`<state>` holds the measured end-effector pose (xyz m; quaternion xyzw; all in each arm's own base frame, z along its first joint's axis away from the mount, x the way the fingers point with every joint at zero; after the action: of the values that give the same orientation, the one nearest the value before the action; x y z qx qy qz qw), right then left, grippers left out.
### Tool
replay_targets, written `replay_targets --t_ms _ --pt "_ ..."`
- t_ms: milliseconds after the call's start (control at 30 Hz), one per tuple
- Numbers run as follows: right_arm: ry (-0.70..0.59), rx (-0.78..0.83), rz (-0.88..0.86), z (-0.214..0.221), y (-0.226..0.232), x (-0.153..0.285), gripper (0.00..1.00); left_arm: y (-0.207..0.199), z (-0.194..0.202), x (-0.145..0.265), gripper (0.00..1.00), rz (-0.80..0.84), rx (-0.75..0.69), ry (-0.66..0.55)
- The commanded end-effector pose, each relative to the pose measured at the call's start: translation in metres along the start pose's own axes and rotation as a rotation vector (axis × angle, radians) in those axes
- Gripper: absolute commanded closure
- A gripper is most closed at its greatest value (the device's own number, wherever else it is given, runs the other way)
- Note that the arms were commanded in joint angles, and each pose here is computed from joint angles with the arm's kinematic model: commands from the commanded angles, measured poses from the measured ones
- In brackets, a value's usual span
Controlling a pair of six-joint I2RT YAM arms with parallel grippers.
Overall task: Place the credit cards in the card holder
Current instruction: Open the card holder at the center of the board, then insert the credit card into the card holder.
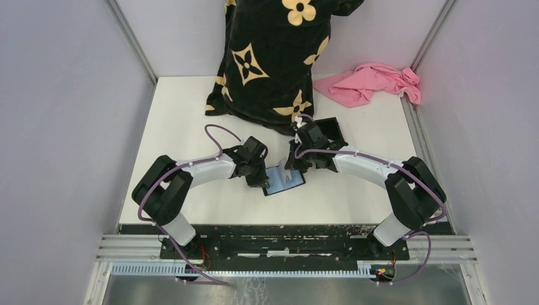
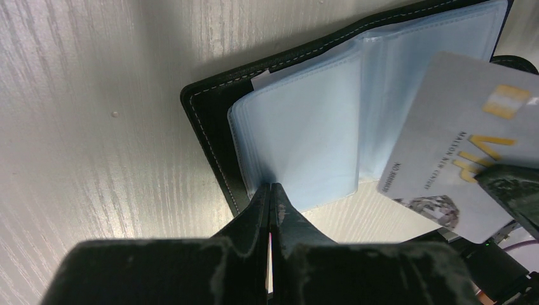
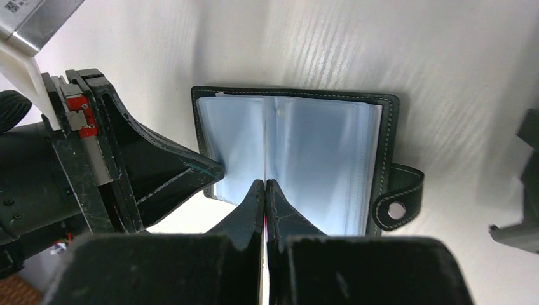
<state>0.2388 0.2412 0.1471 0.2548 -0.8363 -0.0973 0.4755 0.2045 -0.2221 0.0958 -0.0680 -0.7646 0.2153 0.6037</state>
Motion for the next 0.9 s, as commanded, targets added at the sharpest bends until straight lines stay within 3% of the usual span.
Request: replay_targets --t_ms 0,367,867 --pt "-0.042 -0.052 -0.147 -0.005 0.007 -0.009 0.99 0.024 0.006 -0.012 0.97 -0.128 -0.065 0.000" --pt "-0.024 -0.100 -0.177 0.015 -0.010 -0.023 0.99 0.026 0.007 -0.012 0.97 -0.152 -0.073 0.007" --pt "-0.041 -0.095 -0.172 0.006 -0.028 -0.019 0.99 0.031 0.006 -0.012 0.97 -0.201 -0.073 0.004"
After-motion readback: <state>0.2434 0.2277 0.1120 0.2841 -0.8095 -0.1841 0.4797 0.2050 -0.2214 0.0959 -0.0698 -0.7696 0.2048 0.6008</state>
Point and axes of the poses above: each gripper's point midway between its finger pads, its own x axis back along the fingers, its own y axis along the line the jaws close on, z = x × y, the point moved 9 cm from there along x, back along the fingers, and after that the axes turned 4 degrees about x, right-handed, at the moved point
